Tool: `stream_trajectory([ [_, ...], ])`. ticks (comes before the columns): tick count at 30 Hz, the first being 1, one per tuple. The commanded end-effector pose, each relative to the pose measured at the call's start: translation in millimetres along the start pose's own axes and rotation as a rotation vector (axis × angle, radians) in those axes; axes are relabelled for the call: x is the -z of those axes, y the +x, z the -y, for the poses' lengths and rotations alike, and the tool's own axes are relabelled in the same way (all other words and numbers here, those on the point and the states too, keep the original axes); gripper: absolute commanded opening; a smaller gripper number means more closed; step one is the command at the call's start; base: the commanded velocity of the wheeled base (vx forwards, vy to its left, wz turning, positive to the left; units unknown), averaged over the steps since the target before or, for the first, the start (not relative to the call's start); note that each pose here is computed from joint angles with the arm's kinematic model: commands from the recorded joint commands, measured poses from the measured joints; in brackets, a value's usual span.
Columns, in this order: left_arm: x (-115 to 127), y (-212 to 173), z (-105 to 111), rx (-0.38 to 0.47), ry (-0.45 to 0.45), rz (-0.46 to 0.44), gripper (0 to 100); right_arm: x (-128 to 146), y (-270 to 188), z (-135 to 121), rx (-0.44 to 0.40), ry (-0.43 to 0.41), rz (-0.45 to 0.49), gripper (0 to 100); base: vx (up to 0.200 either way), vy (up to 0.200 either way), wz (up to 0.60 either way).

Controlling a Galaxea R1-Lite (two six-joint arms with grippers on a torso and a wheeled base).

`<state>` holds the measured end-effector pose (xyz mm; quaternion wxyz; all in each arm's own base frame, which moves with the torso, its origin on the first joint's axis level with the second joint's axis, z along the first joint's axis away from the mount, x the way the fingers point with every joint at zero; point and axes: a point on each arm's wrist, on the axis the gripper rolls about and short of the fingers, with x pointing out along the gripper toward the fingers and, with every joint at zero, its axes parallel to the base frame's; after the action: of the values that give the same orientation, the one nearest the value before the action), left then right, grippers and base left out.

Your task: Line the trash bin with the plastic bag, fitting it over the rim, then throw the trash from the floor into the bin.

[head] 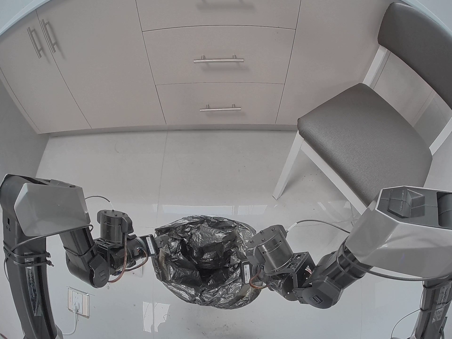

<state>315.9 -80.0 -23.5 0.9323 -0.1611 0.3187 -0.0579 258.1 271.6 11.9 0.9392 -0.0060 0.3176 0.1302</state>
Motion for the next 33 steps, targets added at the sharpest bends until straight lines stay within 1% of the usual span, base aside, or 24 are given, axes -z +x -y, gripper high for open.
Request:
stream_trajectory([
  [1, 3.4, -1.5, 3.9, 0.01, 0.012, -0.011, 100, 1.0, 2.3, 3.9, 0.012, 0.006, 0.003, 0, 0.0, 0.0, 0.0],
  [5, 7.5, -0.8, 9.7, 0.024, 0.026, -0.023, 100, -1.3, 2.3, 3.5, 0.009, 0.006, 0.013, 0, 0.0, 0.0, 0.0],
  [10, 10.9, 1.8, 11.4, 0.026, 0.033, -0.032, 100, 0.1, 3.0, 3.8, 0.011, 0.002, 0.008, 0, 0.0, 0.0, 0.0],
  [11, 11.6, 2.5, 11.6, 0.027, 0.034, -0.034, 100, 1.7, 4.0, 4.1, 0.013, 0.0, 0.004, 100, 0.0, 0.0, 0.0],
  [19, 12.4, 4.4, 11.3, 0.025, 0.034, -0.035, 100, 0.3, 3.9, 4.7, 0.031, 0.003, 0.016, 100, 0.0, 0.0, 0.0],
  [25, 11.1, 4.7, 11.9, 0.027, 0.034, -0.031, 100, -11.2, -2.5, 2.6, 0.018, 0.007, 0.05, 100, 0.0, 0.0, 0.0],
  [29, 11.0, 4.7, 11.9, 0.027, 0.034, -0.029, 100, -20.3, -4.9, -0.3, 0.006, -0.033, 0.077, 100, 0.0, 0.0, 0.0],
  [31, 11.0, 4.7, 11.9, 0.027, 0.034, -0.029, 100, -27.6, -1.5, -4.5, 0.0, -0.059, 0.101, 100, 0.0, 0.0, 0.0],
  [33, 10.5, 4.5, 12.1, 0.027, 0.032, -0.026, 100, -29.0, 4.7, -8.0, -0.003, -0.068, 0.104, 100, 0.0, 0.0, 0.0],
])
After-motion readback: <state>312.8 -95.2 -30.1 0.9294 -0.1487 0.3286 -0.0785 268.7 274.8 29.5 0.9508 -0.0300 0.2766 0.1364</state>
